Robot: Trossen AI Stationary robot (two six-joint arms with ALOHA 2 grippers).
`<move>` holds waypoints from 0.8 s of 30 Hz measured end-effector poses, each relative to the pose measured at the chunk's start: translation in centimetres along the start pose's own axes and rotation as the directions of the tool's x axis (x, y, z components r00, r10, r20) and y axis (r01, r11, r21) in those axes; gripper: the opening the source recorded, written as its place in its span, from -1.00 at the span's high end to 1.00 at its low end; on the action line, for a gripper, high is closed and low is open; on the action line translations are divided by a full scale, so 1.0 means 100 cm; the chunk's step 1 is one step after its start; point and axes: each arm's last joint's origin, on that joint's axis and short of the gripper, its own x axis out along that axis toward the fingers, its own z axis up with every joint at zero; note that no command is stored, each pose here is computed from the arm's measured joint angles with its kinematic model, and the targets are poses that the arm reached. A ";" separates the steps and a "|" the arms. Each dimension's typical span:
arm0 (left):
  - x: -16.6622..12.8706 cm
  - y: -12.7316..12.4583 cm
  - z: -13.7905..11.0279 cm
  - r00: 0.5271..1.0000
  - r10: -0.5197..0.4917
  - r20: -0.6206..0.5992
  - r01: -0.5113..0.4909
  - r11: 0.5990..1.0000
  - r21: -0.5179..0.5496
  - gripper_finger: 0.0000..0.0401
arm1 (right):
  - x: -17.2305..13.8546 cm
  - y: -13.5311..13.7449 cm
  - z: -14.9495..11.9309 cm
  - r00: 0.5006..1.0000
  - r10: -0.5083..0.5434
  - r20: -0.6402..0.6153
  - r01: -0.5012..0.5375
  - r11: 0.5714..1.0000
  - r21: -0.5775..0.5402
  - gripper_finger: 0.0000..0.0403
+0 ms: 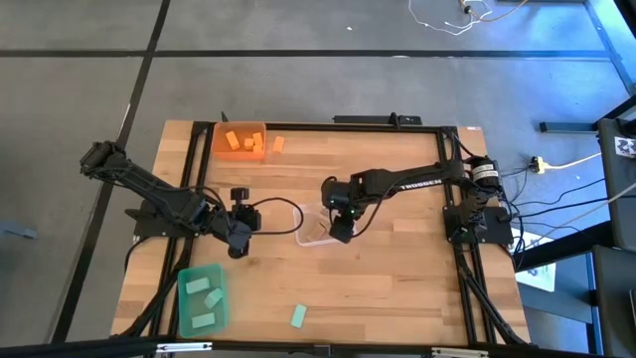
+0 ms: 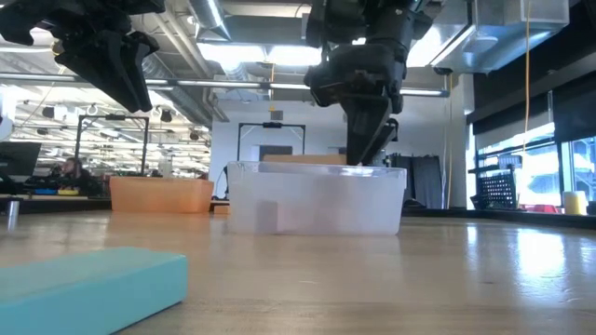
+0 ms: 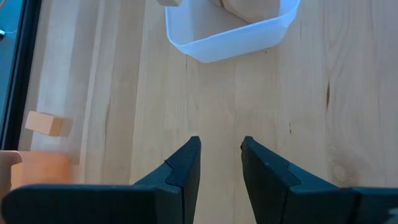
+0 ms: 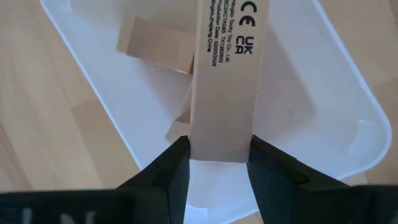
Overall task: Sort & place blocks by color
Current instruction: Put the light brown block into the white bin
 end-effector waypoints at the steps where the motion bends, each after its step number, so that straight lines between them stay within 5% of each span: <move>1: 0.000 0.000 0.000 1.000 0.000 0.000 0.000 1.000 0.000 0.47 | 0.000 0.000 0.000 1.000 0.000 0.001 0.000 1.000 -0.003 0.30; 24: 0.000 0.000 0.000 1.000 0.000 0.000 0.000 1.000 0.001 0.47 | 0.000 0.000 0.001 1.000 0.008 0.007 -0.007 0.999 -0.047 0.23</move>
